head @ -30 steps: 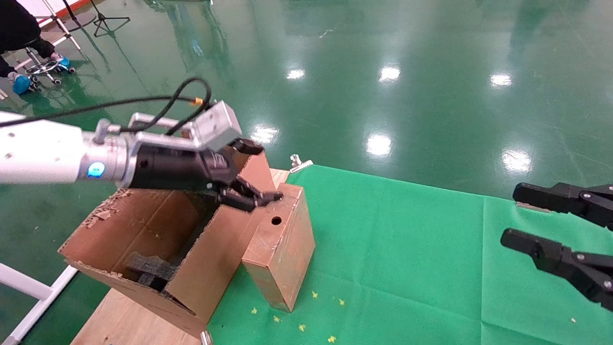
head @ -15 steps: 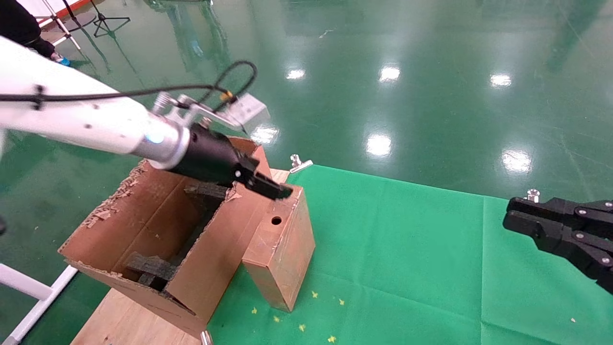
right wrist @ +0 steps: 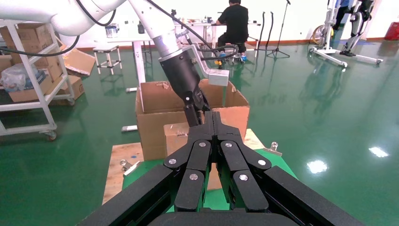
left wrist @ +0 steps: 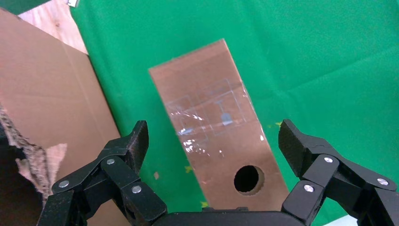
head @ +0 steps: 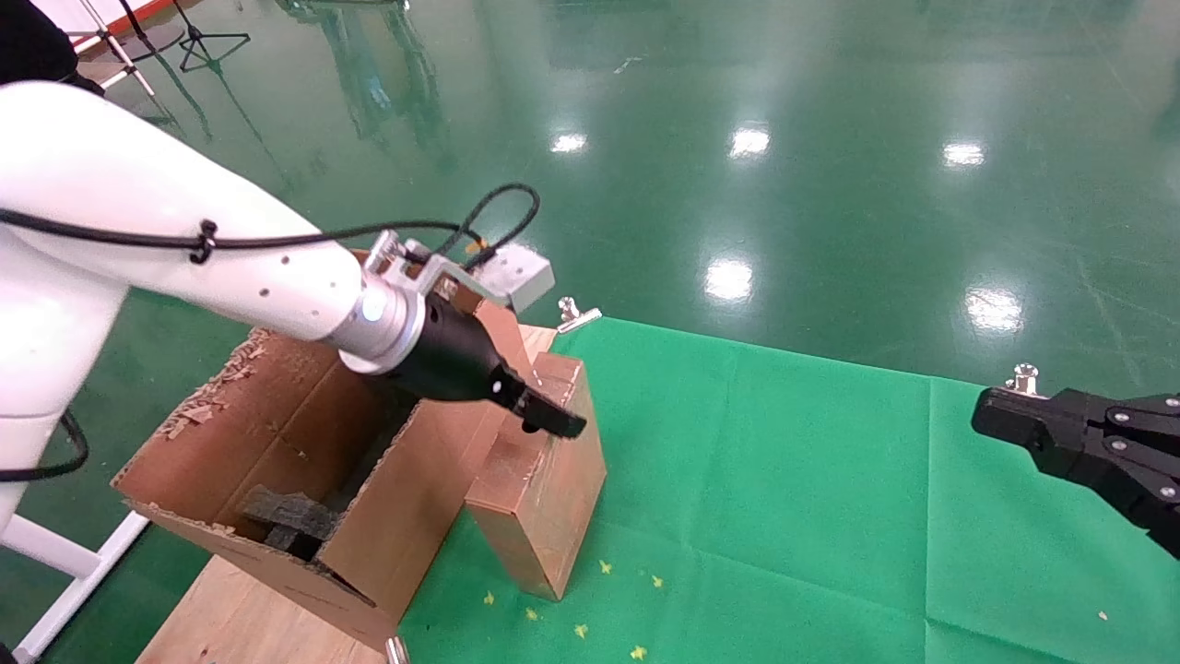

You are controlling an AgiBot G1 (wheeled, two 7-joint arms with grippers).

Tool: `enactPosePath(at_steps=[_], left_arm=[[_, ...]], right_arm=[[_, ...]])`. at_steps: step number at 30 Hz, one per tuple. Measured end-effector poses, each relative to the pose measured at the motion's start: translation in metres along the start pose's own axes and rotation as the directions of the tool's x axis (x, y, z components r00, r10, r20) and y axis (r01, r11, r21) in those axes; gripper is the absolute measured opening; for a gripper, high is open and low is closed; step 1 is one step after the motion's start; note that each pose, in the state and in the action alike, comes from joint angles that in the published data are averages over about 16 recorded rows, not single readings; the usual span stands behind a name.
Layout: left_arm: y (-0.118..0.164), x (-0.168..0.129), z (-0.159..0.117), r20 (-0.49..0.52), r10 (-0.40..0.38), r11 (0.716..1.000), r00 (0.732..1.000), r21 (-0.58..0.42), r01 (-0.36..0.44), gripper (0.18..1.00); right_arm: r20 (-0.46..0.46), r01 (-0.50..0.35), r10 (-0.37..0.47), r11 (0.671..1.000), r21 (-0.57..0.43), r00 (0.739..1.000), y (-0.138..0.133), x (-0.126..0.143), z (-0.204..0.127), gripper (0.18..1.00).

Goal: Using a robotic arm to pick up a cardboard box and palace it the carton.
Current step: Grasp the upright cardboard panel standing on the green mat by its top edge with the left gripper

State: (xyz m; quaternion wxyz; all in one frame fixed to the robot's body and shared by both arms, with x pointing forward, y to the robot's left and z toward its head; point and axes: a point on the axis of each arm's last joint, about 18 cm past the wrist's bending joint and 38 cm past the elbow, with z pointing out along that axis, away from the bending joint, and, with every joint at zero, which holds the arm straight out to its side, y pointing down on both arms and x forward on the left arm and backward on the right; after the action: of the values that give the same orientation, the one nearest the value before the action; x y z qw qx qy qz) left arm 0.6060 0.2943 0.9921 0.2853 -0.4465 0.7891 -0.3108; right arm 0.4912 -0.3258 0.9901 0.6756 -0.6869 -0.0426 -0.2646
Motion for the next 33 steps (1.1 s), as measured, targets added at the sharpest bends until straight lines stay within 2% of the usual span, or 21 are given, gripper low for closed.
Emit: enactPosePath(at_steps=[16, 22, 29, 33], left_arm=[[0.0064, 0.0030, 0.0059, -0.014, 0.002, 1.000, 1.000, -0.023, -0.002, 0.992], [0.0058, 0.0028, 0.0055, -0.014, -0.002, 1.000, 1.000, -0.020, 0.001, 0.969], [0.0055, 0.0026, 0.0052, -0.014, -0.004, 1.000, 1.000, -0.017, 0.004, 0.900], [0.0053, 0.0025, 0.0051, -0.014, -0.005, 1.000, 1.000, -0.016, 0.005, 0.850]], right_arm=[[0.000, 0.000, 0.000, 1.000, 0.000, 1.000, 0.0000, 0.0001, -0.0001, 0.209], [0.000, 0.000, 0.000, 1.000, 0.000, 1.000, 0.0000, 0.0001, -0.0001, 0.250], [0.000, 0.000, 0.000, 1.000, 0.000, 1.000, 0.0000, 0.0001, -0.0001, 0.334], [0.000, 0.000, 0.000, 1.000, 0.000, 1.000, 0.0000, 0.0001, -0.0001, 0.410]])
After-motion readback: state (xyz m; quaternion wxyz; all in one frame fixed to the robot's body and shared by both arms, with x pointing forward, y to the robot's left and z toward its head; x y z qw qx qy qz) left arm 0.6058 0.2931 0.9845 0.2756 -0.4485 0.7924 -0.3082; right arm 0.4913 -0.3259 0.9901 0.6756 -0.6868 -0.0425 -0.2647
